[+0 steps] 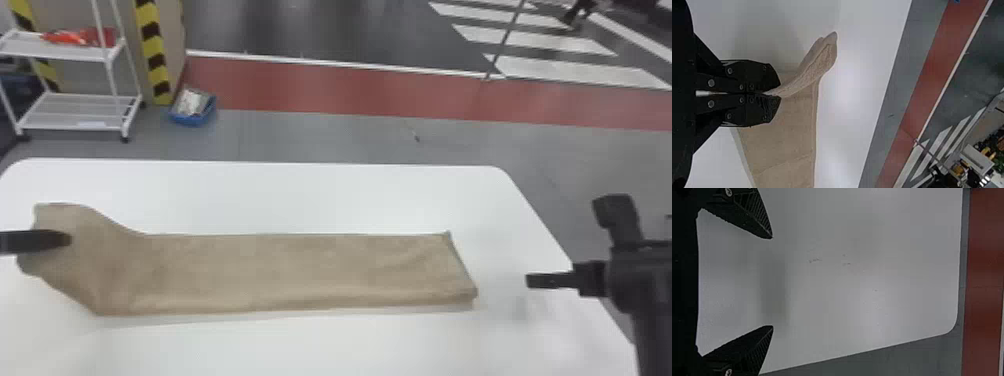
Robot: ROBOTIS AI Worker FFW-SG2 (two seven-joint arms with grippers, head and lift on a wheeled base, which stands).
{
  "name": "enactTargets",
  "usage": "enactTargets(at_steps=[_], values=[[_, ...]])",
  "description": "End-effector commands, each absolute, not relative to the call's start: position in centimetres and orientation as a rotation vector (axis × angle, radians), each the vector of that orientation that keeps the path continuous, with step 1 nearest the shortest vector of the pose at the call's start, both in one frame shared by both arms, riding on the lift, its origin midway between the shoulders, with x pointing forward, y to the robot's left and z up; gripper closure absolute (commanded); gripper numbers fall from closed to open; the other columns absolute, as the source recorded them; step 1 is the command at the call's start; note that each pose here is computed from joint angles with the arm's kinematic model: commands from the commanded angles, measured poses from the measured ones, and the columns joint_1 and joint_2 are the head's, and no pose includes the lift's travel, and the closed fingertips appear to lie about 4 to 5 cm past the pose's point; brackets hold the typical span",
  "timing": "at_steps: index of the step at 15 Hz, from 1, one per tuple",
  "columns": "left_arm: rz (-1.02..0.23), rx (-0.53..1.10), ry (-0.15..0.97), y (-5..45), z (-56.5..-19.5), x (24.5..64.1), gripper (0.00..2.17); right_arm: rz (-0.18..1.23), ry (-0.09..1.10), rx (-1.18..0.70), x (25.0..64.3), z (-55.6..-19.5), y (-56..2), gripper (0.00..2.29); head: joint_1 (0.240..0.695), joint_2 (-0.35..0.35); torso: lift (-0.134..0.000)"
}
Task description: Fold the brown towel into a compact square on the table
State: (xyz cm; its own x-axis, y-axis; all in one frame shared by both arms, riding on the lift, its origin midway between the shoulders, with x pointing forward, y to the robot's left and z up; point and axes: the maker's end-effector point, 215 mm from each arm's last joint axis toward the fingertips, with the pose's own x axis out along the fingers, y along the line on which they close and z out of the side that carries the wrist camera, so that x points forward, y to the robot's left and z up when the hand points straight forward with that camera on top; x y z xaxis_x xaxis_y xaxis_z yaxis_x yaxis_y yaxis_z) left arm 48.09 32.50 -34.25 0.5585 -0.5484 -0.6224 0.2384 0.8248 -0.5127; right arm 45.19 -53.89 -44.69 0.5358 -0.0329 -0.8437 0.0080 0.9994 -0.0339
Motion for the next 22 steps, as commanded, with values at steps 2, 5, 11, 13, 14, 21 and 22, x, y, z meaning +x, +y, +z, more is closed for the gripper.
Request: enactTargets(at_steps=[2,5,11,13,14,21,22], values=[[-0.622,-0.357,0.8,23.5,-31.8,48.3,1.83,-0.034,0.998,-0.029,44.4,-44.1,-54.1,0.06,0.695,-0.268,-0.124],[-0.689,-0.321,0.761,17.0,-30.4,48.9,1.83,-0.033,0.986,-0.013,43.6,-43.5,-54.0,0.06,0.695,-0.35,-0.124],[-0.739,-0.196,0.712,8.8,-27.5,50.4,1.83,-0.027,0.969,-0.002,42.8,-43.1,-53.6,0.06,0.695,-0.35,-0.124],[-0.761,-0.164,0.742,7.1,-28.4,49.9,1.83,-0.027,0.97,0.001,42.3,-43.3,-53.7,0.06,0.695,-0.35,-0.124],[-0.779,-0.149,0.757,6.1,-29.0,49.3,1.83,-0.027,0.967,0.007,42.0,-43.3,-53.9,0.06,0.695,-0.35,-0.124],[-0.79,-0.004,0.903,1.5,-35.6,46.5,1.83,-0.035,0.946,0.026,40.6,-43.4,-55.4,0.06,0.695,-0.35,-0.124],[-0.787,0.009,0.925,1.3,-36.6,46.3,1.83,-0.035,0.941,0.035,40.5,-43.3,-55.5,0.06,0.695,-0.35,-0.124]])
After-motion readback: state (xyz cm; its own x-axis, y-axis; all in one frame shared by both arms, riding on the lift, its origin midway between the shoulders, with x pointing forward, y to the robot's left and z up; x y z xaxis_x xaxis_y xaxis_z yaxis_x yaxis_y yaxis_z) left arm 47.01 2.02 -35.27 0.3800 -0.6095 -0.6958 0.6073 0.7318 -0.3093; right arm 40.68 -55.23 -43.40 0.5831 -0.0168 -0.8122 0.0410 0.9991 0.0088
